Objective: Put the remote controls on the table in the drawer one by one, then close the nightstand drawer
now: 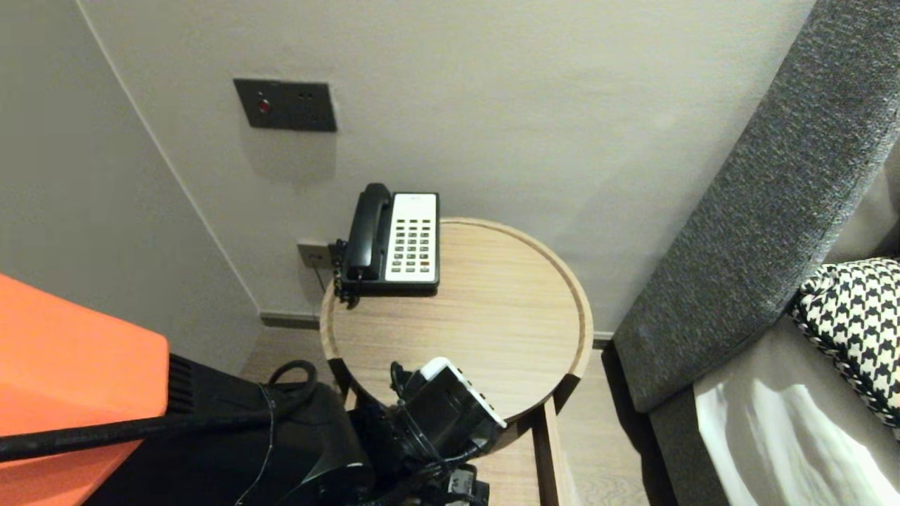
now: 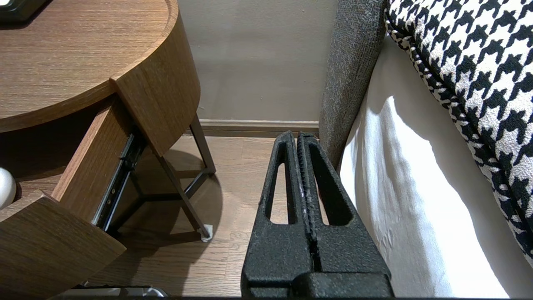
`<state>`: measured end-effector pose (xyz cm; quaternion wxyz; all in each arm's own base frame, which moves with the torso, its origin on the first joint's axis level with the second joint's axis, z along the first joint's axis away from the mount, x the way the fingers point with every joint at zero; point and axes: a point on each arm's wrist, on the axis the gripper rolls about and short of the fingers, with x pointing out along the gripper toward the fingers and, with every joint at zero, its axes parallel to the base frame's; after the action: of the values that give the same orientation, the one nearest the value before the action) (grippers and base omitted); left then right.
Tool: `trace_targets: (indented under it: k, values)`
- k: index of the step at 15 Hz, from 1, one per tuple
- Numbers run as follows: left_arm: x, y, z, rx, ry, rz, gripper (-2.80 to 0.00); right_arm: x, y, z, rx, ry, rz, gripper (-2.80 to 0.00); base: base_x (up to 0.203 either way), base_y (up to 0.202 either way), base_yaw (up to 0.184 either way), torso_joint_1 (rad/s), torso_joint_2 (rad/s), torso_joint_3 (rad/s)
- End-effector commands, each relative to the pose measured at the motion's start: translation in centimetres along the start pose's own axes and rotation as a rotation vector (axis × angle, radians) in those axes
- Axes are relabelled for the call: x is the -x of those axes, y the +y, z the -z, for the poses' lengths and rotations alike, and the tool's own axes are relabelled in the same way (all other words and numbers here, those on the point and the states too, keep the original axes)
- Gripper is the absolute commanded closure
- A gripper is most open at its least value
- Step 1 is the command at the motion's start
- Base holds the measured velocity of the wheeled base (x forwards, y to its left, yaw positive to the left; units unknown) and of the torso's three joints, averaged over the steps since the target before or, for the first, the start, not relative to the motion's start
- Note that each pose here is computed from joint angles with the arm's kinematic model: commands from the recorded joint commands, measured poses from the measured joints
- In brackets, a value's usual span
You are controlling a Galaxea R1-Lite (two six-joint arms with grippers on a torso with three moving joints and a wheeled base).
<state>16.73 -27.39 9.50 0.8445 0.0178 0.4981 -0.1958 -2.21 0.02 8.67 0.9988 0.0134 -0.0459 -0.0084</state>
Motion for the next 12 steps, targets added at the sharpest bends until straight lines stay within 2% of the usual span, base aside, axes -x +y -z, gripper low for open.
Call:
trace_targets:
  k: [1, 7, 8, 12]
  values:
    - [1.6, 0.1, -0.4, 0.006, -0.029, 0.021, -2.8, -0.2, 0.0, 1.1, 0.0, 0.04, 0.001, 0.0, 0.0, 0.0, 0.0, 0.0, 0.0, 0.0]
    - [6.8, 1.2, -0.9, 0.011, -0.068, 0.053, -2.8, -0.2, 0.0, 1.1, 0.0, 0.04, 0.001, 0.0, 0.0, 0.0, 0.0, 0.0, 0.0, 0.0]
    - [7.5, 1.4, -0.8, 0.01, -0.07, 0.054, 0.0, -0.2, 0.0, 1.1, 0.0, 0.04, 0.001, 0.0, 0.0, 0.0, 0.0, 0.0, 0.0, 0.0]
    - [10.5, 2.3, -0.5, 0.007, -0.073, 0.06, 0.0, -0.2, 0.0, 1.1, 0.0, 0.04, 0.001, 0.0, 0.0, 0.0, 0.0, 0.0, 0.0, 0.0]
